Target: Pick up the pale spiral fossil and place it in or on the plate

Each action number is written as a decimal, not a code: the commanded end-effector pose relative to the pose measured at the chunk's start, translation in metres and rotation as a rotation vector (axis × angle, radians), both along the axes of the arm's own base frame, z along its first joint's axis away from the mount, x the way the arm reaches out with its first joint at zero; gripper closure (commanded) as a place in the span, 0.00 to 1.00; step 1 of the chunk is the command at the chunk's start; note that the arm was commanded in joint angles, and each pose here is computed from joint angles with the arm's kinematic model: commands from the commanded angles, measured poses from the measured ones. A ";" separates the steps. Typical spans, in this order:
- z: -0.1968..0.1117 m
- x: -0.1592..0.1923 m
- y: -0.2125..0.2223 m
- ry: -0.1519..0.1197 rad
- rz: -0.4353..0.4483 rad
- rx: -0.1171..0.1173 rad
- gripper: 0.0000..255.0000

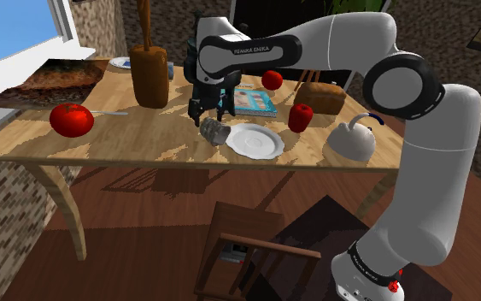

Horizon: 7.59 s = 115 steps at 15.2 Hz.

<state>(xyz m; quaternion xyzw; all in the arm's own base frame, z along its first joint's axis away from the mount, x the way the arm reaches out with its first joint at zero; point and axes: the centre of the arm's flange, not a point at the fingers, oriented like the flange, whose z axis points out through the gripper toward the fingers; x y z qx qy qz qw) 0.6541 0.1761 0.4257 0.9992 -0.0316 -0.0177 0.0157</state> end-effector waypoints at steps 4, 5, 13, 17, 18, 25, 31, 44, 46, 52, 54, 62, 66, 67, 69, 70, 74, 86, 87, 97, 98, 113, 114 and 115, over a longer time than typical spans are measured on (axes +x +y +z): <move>-0.018 0.001 0.002 0.022 0.004 0.000 0.00; -0.018 0.001 0.002 0.022 0.004 0.000 0.00; -0.018 -0.006 0.002 0.022 0.004 0.000 1.00; -0.017 -0.009 -0.005 0.022 0.005 -0.001 1.00; -0.018 0.001 0.002 0.022 0.004 0.000 1.00; -0.022 0.033 -0.072 0.078 0.043 0.273 0.00; -0.045 0.030 -0.067 0.078 0.044 0.273 0.00; -0.047 0.031 -0.062 0.079 0.044 0.273 1.00; -0.047 0.031 -0.065 0.078 0.044 0.273 1.00; -0.019 0.030 -0.067 0.078 0.043 0.273 1.00; -0.008 0.030 -0.067 0.078 0.043 0.273 1.00; 0.034 0.030 -0.067 0.078 0.043 0.273 1.00; 0.045 0.022 -0.077 0.078 0.043 0.273 1.00; 0.045 0.015 -0.088 0.078 0.043 0.273 1.00; 0.045 -0.001 -0.110 0.078 0.043 0.273 1.00; 0.046 -0.008 -0.121 0.078 0.043 0.273 1.00; 0.046 -0.039 -0.164 0.078 0.043 0.273 1.00; 0.004 -0.071 -0.209 0.078 0.043 0.273 1.00; -0.001 -0.071 -0.209 0.078 0.043 0.273 1.00; -0.025 -0.071 -0.209 0.078 0.043 0.273 1.00; -0.025 -0.071 -0.209 0.078 0.043 0.273 1.00; 0.023 -0.065 -0.221 0.078 0.043 0.273 0.00; 0.023 -0.065 -0.221 0.078 0.043 0.273 0.00; 0.023 -0.065 -0.221 0.078 0.043 0.273 0.00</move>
